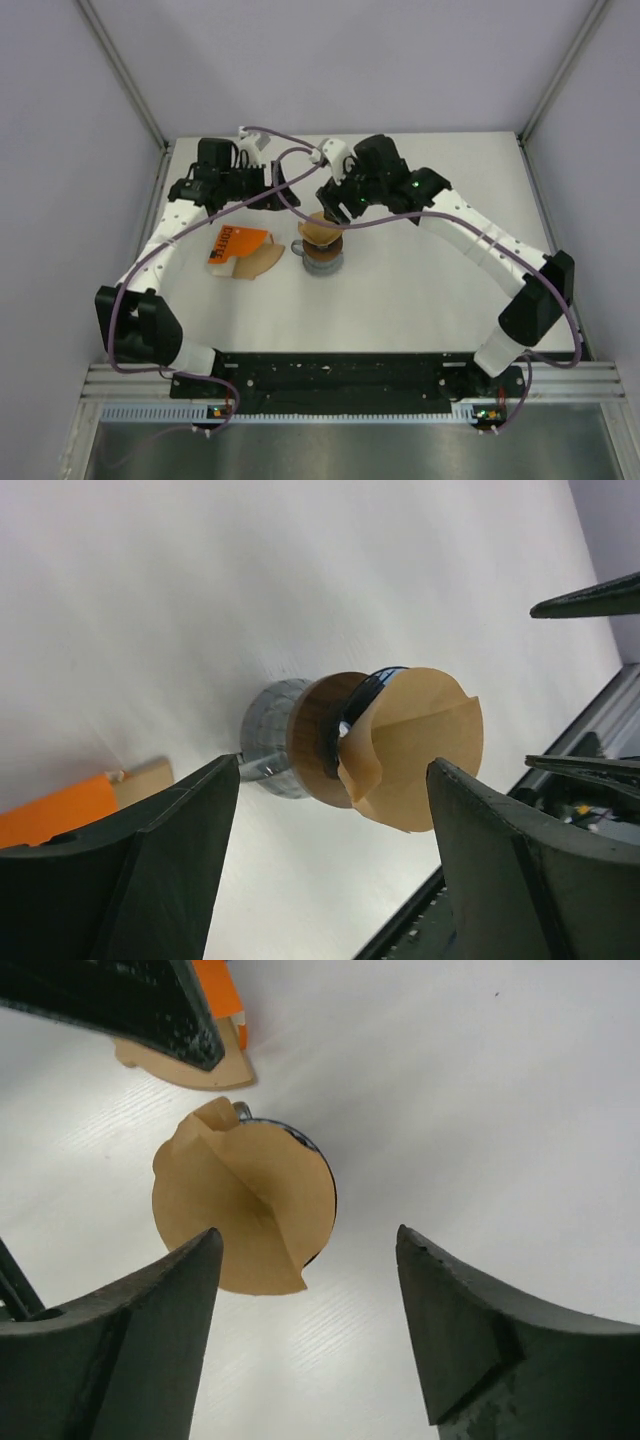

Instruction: Place the coffee filter in the dripper

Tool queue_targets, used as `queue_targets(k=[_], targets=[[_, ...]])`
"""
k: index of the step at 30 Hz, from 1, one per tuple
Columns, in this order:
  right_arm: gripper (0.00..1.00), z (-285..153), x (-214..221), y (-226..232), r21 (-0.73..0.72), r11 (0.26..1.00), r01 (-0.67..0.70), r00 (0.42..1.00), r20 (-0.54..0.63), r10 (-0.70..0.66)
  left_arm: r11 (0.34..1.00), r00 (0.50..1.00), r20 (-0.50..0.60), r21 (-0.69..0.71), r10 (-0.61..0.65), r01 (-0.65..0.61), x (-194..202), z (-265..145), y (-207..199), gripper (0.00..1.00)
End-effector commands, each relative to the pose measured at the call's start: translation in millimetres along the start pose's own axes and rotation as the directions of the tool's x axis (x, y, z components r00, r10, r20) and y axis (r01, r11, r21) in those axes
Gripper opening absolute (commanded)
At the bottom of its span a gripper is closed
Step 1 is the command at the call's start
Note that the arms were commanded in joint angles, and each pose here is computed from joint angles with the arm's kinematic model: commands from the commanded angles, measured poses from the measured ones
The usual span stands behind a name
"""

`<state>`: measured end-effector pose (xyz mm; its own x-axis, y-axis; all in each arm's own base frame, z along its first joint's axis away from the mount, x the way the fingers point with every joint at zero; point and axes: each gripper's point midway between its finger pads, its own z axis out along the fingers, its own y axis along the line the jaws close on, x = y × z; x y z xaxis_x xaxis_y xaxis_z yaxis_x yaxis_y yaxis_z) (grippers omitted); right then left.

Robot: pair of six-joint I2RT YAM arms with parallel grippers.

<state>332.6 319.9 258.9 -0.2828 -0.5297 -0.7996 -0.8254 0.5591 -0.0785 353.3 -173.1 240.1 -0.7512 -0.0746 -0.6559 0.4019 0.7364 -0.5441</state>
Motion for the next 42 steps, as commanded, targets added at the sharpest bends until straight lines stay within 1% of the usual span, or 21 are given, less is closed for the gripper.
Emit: queue_targets(k=[1, 4, 7, 9, 10, 12, 14, 16, 19, 21, 27, 30, 34, 42], targets=[[0.83, -106, 18, -141, 0.302, 0.832, -0.466, 0.874, 0.304, 0.379, 0.941, 0.961, 0.271, -0.307, -0.06, 0.146, -62, -63, 85, 0.81], [0.89, -124, 60, -170, 0.332, 0.755, -0.565, 0.816, 0.358, 0.453, 0.903, 0.951, 0.307, -0.413, 0.013, 0.121, -73, -76, 110, 0.83], [0.93, -136, 102, -190, 0.339, 0.681, -0.649, 0.753, 0.411, 0.513, 0.844, 0.947, 0.318, -0.517, 0.036, 0.141, -73, -85, 142, 0.83], [0.95, -140, 134, -201, 0.352, 0.626, -0.696, 0.713, 0.441, 0.545, 0.818, 0.944, 0.326, -0.556, 0.052, 0.146, -72, -87, 159, 0.83], [0.95, -146, 145, -211, 0.368, 0.602, -0.709, 0.7, 0.473, 0.535, 0.81, 0.941, 0.334, -0.566, 0.059, 0.15, -70, -88, 166, 0.83], [0.95, -147, 166, -216, 0.392, 0.567, -0.725, 0.685, 0.499, 0.531, 0.798, 0.934, 0.35, -0.582, 0.07, 0.159, -64, -87, 180, 0.83], [0.95, -142, 187, -216, 0.419, 0.548, -0.724, 0.688, 0.506, 0.521, 0.787, 0.928, 0.364, -0.595, 0.082, 0.164, -58, -86, 192, 0.84], [0.95, -139, 198, -216, 0.44, 0.55, -0.71, 0.702, 0.514, 0.494, 0.776, 0.925, 0.368, -0.608, 0.09, 0.167, -50, -84, 202, 0.84], [0.95, -129, 215, -211, 0.449, 0.554, -0.701, 0.711, 0.503, 0.492, 0.766, 0.924, 0.369, -0.621, 0.099, 0.166, -39, -80, 214, 0.84], [0.95, -127, 217, -210, 0.444, 0.567, -0.694, 0.716, 0.511, 0.476, 0.763, 0.925, 0.367, -0.624, 0.098, 0.167, -31, -76, 221, 0.84], [0.95, -120, 227, -208, 0.444, 0.573, -0.689, 0.72, 0.514, 0.467, 0.763, 0.922, 0.374, -0.624, 0.102, 0.169, -15, -68, 232, 0.84], [0.95, -117, 230, -207, 0.445, 0.578, -0.684, 0.724, 0.512, 0.462, 0.76, 0.934, 0.348, -0.628, 0.082, 0.167, -7, -64, 236, 0.85], [0.95, -116, 233, -206, 0.447, 0.581, -0.681, 0.727, 0.513, 0.457, 0.751, 0.942, 0.329, -0.639, 0.073, 0.165, -1, -62, 240, 0.85], [0.95, -113, 236, -204, 0.441, 0.589, -0.677, 0.728, 0.515, 0.452, 0.747, 0.942, 0.33, -0.642, 0.066, 0.173, 6, -60, 244, 0.85]])
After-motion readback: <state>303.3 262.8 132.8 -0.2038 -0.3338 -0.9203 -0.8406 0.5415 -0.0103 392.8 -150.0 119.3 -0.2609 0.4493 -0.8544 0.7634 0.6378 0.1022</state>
